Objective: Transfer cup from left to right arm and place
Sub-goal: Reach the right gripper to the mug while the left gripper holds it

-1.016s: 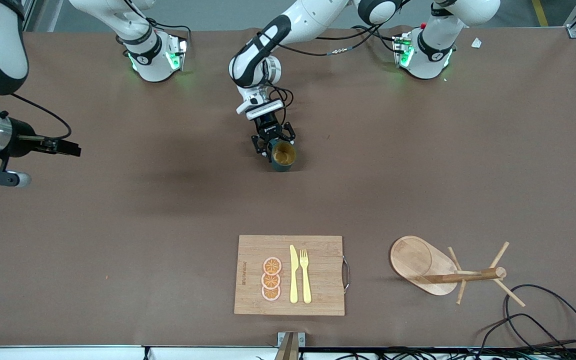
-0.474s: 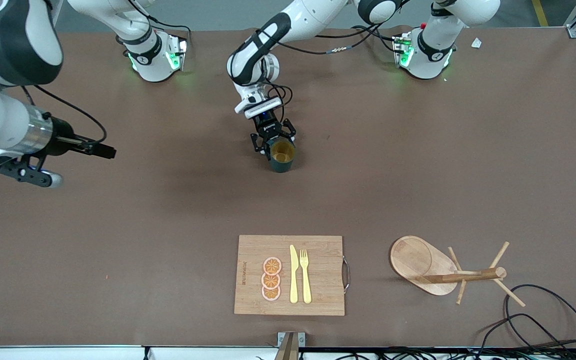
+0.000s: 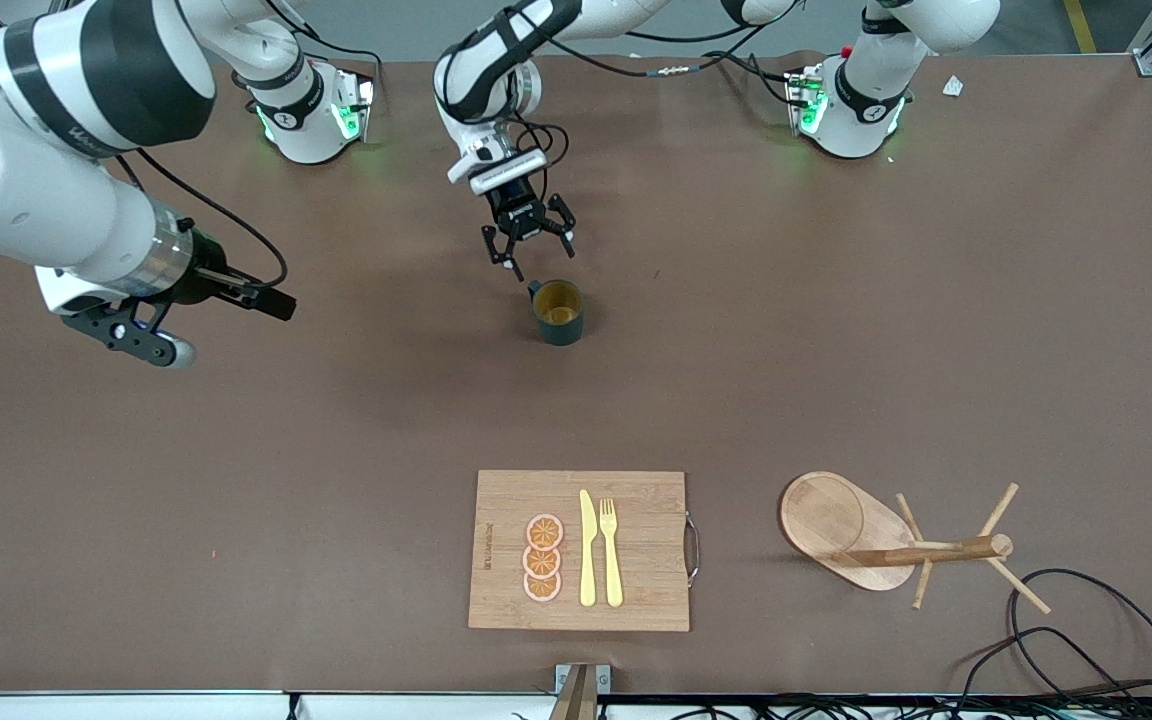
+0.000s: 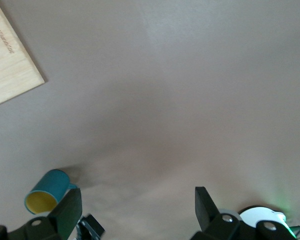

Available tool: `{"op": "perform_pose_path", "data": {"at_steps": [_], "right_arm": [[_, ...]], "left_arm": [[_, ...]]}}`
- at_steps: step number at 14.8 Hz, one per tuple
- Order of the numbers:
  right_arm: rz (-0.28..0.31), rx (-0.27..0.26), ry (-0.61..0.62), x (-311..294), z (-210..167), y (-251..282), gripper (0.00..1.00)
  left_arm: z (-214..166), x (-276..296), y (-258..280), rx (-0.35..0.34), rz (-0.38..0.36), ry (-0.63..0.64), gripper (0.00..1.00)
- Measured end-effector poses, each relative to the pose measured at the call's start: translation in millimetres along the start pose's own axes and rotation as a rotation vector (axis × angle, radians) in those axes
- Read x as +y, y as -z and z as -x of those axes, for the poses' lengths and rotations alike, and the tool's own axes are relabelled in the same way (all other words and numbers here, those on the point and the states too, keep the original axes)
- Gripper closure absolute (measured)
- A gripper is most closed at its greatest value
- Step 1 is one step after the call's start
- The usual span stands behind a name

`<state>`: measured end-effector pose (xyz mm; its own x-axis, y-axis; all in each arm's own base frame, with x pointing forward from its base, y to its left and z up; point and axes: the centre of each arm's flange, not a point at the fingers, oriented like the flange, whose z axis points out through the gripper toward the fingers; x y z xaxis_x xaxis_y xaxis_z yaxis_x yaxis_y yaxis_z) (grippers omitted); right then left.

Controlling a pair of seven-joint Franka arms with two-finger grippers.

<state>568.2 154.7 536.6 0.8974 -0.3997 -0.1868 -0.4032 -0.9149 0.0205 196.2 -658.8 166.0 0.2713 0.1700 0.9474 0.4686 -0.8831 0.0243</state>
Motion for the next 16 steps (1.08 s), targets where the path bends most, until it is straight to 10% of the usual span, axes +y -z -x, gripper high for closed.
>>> {"op": "perform_pose_path", "data": {"at_steps": [8, 16], "right_arm": [[-0.094, 0.087, 0.074, -65, 14, -50, 0.00], [-0.072, 0.109, 0.245, -137, 29, -157, 0.00]], "left_arm": [[-132, 19, -44, -0.067, -0.182, 0.054, 0.00], [-317, -6, -148, -0.411, -0.266, -0.004, 0.00]]}}
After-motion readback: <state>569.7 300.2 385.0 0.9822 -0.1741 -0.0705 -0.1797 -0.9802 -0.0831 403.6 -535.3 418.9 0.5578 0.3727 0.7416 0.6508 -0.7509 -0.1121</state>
